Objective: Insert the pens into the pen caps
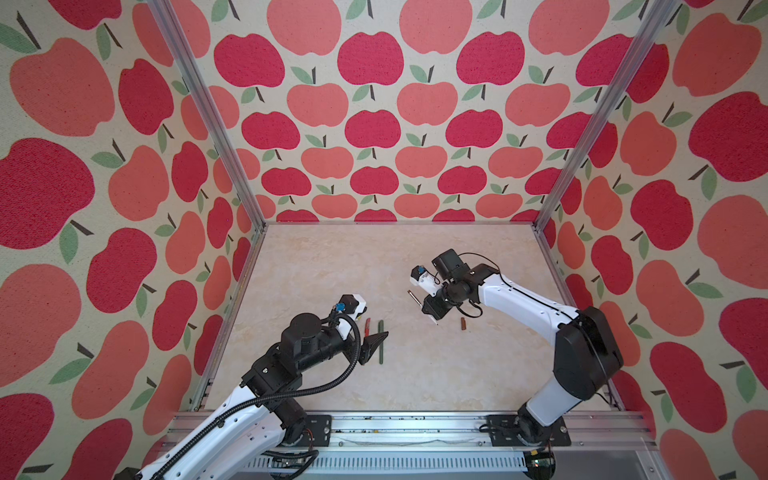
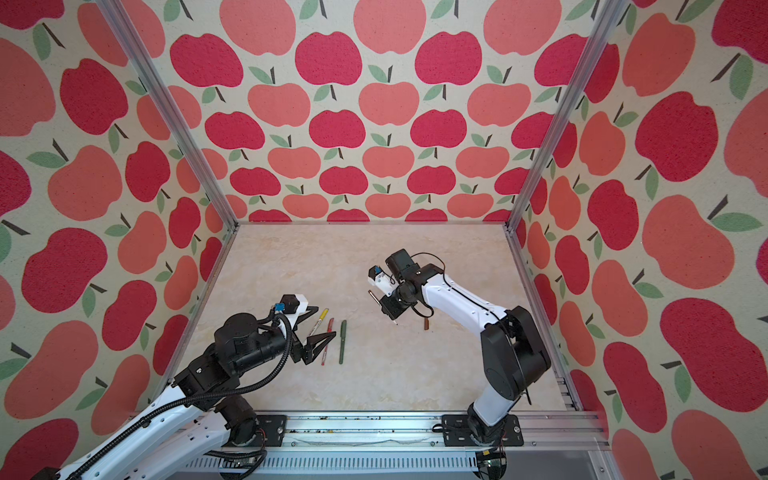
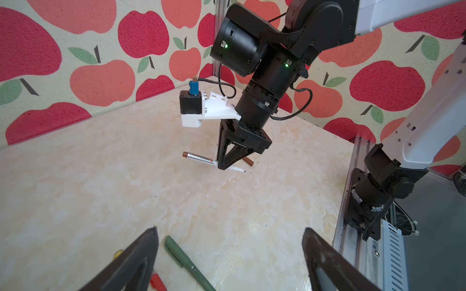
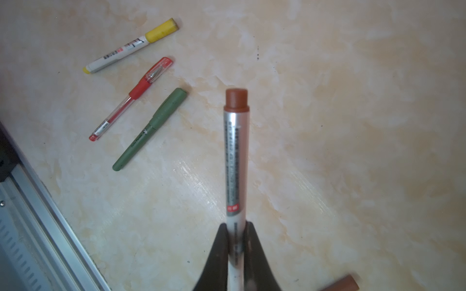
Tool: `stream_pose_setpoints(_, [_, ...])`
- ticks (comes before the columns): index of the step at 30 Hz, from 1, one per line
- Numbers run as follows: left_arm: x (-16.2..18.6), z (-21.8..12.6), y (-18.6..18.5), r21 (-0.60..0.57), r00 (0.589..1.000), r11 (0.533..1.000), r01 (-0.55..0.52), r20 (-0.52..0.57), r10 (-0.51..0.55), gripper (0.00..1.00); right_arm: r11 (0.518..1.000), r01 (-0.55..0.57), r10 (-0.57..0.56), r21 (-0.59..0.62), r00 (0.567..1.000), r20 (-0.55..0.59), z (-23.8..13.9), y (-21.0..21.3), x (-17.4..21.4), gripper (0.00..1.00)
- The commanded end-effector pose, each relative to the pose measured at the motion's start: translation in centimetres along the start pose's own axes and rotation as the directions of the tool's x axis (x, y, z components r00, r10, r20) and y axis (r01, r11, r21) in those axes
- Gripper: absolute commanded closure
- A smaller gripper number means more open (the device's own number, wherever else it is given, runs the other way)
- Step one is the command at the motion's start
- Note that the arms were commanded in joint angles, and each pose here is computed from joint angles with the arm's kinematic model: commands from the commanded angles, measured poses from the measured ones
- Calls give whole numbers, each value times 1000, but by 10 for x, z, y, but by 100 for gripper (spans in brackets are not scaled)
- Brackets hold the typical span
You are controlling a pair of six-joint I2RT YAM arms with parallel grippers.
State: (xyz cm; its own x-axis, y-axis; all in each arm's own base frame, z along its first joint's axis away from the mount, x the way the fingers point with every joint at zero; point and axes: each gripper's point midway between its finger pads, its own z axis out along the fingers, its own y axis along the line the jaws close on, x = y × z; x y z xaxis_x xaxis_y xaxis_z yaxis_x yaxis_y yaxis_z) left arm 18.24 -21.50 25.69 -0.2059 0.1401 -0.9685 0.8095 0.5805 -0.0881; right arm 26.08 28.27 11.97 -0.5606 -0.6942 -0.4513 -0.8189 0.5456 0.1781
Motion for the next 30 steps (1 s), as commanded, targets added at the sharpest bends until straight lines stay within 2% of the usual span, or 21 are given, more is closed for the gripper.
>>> stream_pose_setpoints(1, [-7, -3, 0, -11, 997, 997, -77, 22, 77, 9, 996, 90, -89, -24, 995, 47, -13, 18, -6, 96])
stream_pose_setpoints(5, [-6, -5, 7, -48, 995, 994, -95, -30, 94, 9, 991, 137, -137, 9, 990, 30, -19, 18, 1, 96])
stream_pose_setpoints(8, [-9, -6, 9, -62, 998, 996, -63, -8, 63, 9, 981, 188, -186, 40, 981, -59, -6, 14, 19, 95])
stream_pose_setpoints(13, [-12, -11, 11, -82, 999, 996, -40, 22, 42, 10, 945, 315, -280, 87, 918, -280, 25, 13, 52, 95])
stream_pose_setpoints(16, [-17, -15, 12, -98, 998, 994, -44, 44, 48, 10, 932, 355, -308, 73, 881, -360, 35, 16, 66, 95])
stream_pose_setpoints(22, [-20, -16, 13, -107, 997, 993, -46, 61, 53, 10, 903, 428, -374, 36, 825, -424, 49, 25, 80, 95])
stream_pose_setpoints(30, [-24, -11, 13, -100, 996, 994, -44, 79, 52, 10, 903, 430, -390, -5, 813, -432, 61, 35, 92, 90])
